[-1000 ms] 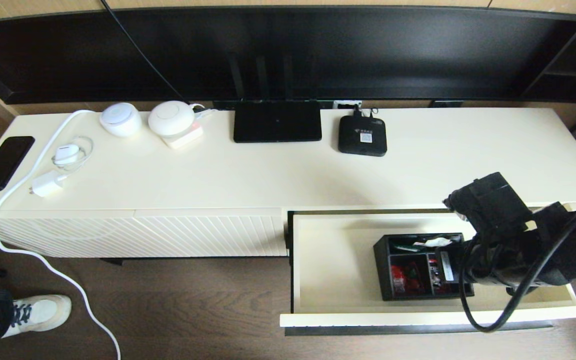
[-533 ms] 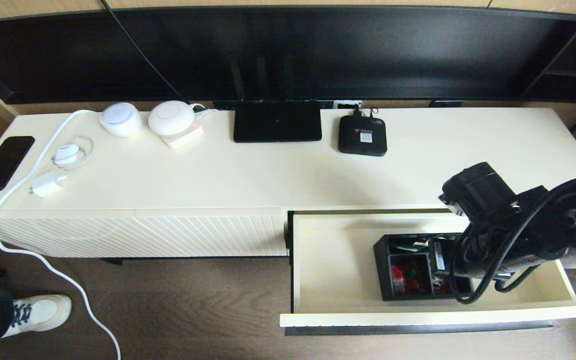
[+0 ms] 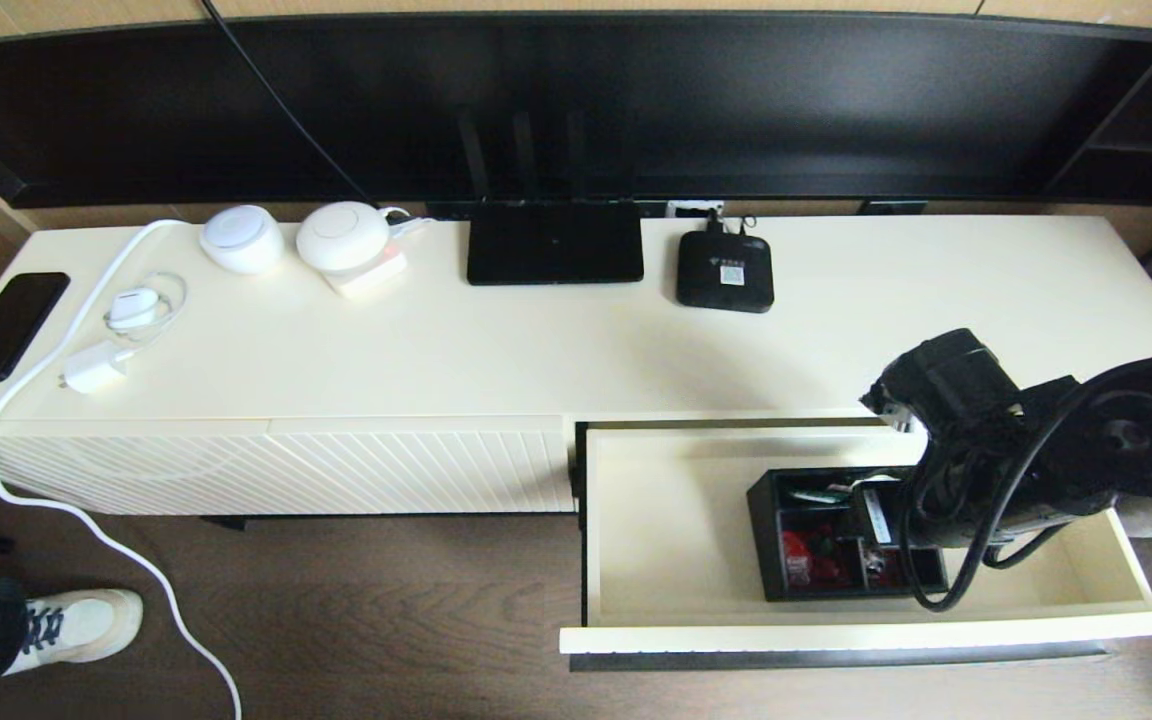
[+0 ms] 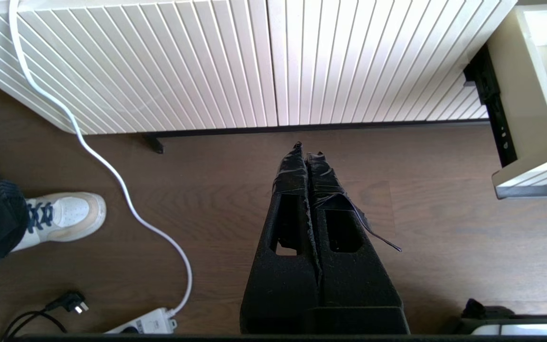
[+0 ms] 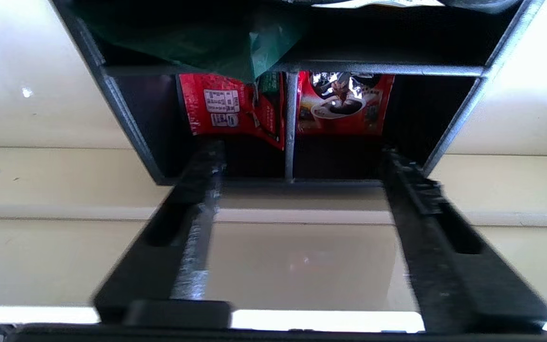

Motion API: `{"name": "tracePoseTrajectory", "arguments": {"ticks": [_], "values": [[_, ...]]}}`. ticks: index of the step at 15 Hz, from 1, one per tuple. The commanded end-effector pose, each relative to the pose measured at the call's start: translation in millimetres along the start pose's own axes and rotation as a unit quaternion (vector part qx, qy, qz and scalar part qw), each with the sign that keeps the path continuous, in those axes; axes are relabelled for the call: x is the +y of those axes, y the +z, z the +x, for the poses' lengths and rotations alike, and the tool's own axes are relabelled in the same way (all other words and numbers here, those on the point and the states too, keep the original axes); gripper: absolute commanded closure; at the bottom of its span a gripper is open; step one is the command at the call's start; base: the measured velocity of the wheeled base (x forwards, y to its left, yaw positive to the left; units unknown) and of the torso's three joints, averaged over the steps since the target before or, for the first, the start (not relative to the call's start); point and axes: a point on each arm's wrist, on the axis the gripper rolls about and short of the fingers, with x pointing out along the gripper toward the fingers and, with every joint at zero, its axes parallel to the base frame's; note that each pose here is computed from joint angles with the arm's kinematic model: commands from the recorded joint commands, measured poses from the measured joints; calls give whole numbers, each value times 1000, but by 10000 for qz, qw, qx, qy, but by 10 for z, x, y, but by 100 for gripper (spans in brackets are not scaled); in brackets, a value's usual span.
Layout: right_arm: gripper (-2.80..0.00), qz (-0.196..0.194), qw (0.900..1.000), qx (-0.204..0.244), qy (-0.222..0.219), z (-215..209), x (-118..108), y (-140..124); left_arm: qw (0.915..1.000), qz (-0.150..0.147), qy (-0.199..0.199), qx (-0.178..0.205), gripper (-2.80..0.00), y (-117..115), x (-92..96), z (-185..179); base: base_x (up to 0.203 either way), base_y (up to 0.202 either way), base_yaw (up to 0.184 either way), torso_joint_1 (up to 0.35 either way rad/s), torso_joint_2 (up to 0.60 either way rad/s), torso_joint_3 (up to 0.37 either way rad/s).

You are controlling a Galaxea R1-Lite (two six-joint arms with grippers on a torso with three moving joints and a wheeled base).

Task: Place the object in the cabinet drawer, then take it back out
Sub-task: Take the storage box out of the drawer and put it on the table

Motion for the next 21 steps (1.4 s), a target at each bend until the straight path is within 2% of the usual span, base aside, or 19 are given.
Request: {"name": "tracePoseTrajectory", "arguments": {"ticks": [1,9,12,21], "values": [[-280,-3,9999,96,-40,75,15,-3,10000,1,-6,14,0,-1,0,1,0,0,0,0,0,0],[-280,156,9992,343,-127,250,48,-40,10000,1,1,7,0,2,0,0,0,0,0,0,0,0],[-280,324,9990,254,-149,335,68,-14,10000,1,0,10,0,1,0,1,0,0,0,0,0,0],[-280,298,9992,209,-166,565,105,-12,10000,1,0,14,0,-2,0,1,0,0,0,0,0,0]]}}
